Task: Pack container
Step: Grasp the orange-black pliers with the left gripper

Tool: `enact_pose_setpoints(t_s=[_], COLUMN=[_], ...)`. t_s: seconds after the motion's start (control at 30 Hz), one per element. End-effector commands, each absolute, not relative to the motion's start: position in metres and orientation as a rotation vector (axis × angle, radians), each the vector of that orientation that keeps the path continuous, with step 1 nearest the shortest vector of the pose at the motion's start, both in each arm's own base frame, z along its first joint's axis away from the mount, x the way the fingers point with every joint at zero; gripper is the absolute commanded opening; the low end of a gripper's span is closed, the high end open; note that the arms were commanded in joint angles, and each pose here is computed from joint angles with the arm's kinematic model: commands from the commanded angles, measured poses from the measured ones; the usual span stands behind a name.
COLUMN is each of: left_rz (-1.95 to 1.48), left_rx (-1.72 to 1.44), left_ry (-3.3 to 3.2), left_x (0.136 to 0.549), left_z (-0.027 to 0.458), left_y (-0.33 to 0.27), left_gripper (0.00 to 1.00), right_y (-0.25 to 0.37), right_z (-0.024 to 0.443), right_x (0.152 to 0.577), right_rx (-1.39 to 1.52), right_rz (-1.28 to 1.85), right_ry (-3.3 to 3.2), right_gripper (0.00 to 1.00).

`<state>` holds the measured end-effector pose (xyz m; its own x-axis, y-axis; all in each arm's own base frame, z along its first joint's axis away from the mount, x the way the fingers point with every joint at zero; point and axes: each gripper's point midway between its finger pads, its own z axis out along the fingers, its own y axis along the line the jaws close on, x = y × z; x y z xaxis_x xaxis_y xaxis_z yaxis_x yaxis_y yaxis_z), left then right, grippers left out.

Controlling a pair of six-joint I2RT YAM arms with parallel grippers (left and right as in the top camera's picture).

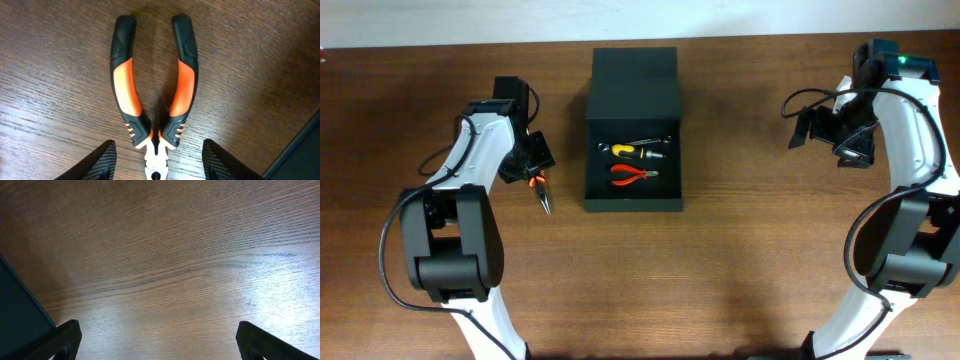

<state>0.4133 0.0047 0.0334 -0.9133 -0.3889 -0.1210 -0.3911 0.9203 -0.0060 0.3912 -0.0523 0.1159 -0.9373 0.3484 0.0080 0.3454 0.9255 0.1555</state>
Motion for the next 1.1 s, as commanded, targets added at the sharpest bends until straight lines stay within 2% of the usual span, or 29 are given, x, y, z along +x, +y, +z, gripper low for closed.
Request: enact_pose_setpoints(t_s=[0.0,0.13,0.6,0.67,0.7,0.77,0.9,1.07], left_rz=[0.042,0.064,0.088,0.087,0.087,0.087,0.088,0.086], left_rx=[-0.689,-0.744,-0.774,-0.775,-0.774,-0.774,-0.775,-0.680], left_ry=[2.951,2.999,3.058,3.059,3.059,3.060,3.062,3.083], left_x=[0.412,0.404,0.396,0.396,0.396,0.396,0.395,0.396], left_z=[0.029,0.012,-0.015,-0.015,-0.015,-0.015,-0.015,-0.015], left_y=[0.007,0.008,0.007,0.007,0.007,0.007,0.007,0.007], left_gripper=[0.59,0.66,0.65,0.56,0.45,0.36,0.24,0.02], right_y=[-0.056,-0.056,-0.056,-0.056,-0.056,-0.056,-0.056,-0.056], right_z=[0.114,0.114,0.114,0.114,0.114,0.114,0.114,0.114], right_x=[0.389,0.389,0.389,0.389,0.389,0.389,0.389,0.389], right_rx=[0.562,0.562,0.561,0.561,0.562,0.561,0.561,0.561], right_rz=[0.223,0.223,0.222,0.222,0.222,0.222,0.222,0.222], right_ry=[3.071,3.071,3.071,3.071,3.071,3.071,3.071,3.071], right_gripper=[0.99,0.99,0.99,0.99,0.99,0.99,0.99,0.99])
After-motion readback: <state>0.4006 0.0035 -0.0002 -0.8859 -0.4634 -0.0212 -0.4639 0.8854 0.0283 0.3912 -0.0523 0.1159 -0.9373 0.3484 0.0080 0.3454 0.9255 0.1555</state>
